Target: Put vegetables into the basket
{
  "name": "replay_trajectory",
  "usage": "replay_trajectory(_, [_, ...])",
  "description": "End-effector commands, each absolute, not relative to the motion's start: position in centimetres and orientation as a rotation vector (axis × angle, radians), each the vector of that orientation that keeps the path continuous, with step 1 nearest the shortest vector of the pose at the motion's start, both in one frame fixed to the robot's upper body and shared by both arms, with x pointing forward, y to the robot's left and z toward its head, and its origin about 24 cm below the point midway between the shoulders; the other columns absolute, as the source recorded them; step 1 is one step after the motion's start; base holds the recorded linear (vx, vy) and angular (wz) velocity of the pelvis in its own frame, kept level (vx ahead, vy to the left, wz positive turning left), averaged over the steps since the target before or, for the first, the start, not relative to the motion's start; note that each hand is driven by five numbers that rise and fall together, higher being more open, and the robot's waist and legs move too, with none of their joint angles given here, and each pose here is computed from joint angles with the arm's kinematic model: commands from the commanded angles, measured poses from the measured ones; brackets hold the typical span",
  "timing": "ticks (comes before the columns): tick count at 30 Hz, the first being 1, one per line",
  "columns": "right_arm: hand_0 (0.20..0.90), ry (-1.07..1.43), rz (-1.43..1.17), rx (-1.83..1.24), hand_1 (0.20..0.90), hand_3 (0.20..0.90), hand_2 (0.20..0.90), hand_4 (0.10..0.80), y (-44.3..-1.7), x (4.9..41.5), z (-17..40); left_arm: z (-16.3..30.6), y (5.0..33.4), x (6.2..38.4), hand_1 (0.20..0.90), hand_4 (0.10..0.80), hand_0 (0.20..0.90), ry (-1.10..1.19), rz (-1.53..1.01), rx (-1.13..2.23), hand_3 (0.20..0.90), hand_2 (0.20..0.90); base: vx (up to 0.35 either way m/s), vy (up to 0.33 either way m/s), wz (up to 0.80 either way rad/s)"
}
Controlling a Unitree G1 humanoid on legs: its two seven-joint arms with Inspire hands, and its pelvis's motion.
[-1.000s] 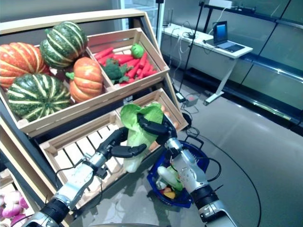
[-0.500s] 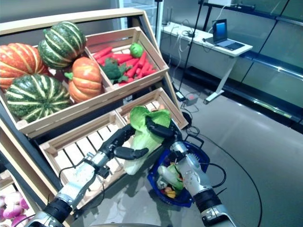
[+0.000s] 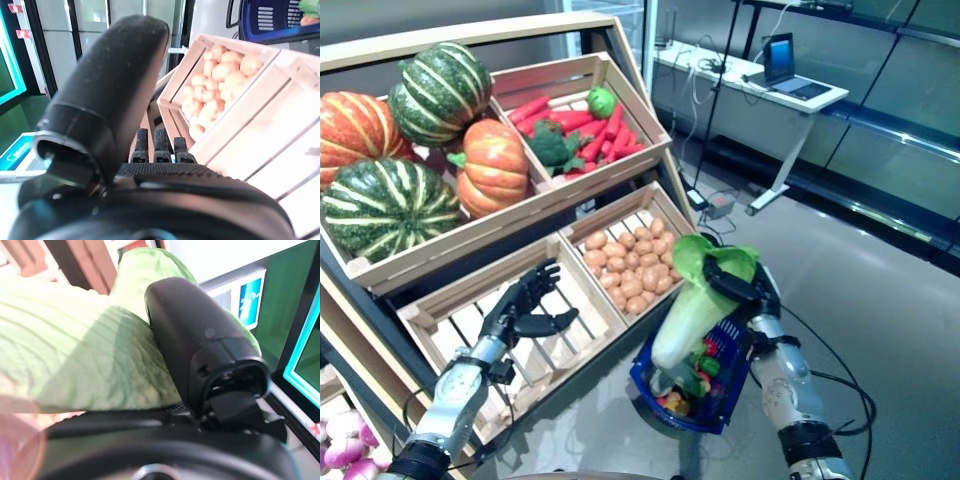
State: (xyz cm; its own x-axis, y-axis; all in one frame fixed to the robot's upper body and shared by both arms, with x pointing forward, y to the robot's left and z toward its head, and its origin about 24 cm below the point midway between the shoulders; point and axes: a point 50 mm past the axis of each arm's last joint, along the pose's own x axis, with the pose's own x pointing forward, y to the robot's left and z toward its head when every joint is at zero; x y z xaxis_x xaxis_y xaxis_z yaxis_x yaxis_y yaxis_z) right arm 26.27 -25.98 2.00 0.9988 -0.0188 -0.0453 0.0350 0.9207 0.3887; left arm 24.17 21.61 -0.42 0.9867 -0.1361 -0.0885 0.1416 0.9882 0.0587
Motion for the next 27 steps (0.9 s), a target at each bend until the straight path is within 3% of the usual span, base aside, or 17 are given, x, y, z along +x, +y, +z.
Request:
replay_trajectory(1, [0.300, -0.360, -0.113, 0.323, 0.300, 0.300, 0.300, 0.400, -28.9, 28.4, 9.7, 4.4, 21.7, 27.0, 0.900, 0.800, 0.900, -0.157, -0.147, 0.055, 0.900, 0.900, 0.000, 0.000, 0.00])
replay_trajectory(13, [0.300, -0.217, -0.167, 0.118, 0.300, 0.300, 0.300, 0.400, -29.9, 28.8, 8.2, 5.9, 21.1, 27.7, 0.900, 0.800, 0.900, -0.200, -0.183, 0.115, 0.900, 0.900, -0.004, -0.004, 0.00])
replay_trajectory(18, [0.300, -0.324, -0.180, 0.094, 0.300, 0.300, 0.300, 0.400, -28.9, 31.7, 11.7, 10.1, 20.4, 30.0, 0.900, 0.800, 0.900, -0.355, -0.203, 0.087, 0.900, 0.900, -0.386, -0.062, 0.04])
replay_trajectory(27, [0.300, -0.421, -0.325, 0.196, 0.300, 0.300, 0.300, 0.400, -31.0, 34.3, 15.7, 11.6, 18.6, 30.7, 0.900, 0.800, 0.900, -0.438, -0.241, 0.021, 0.900, 0.900, -0.167, 0.013, 0.07])
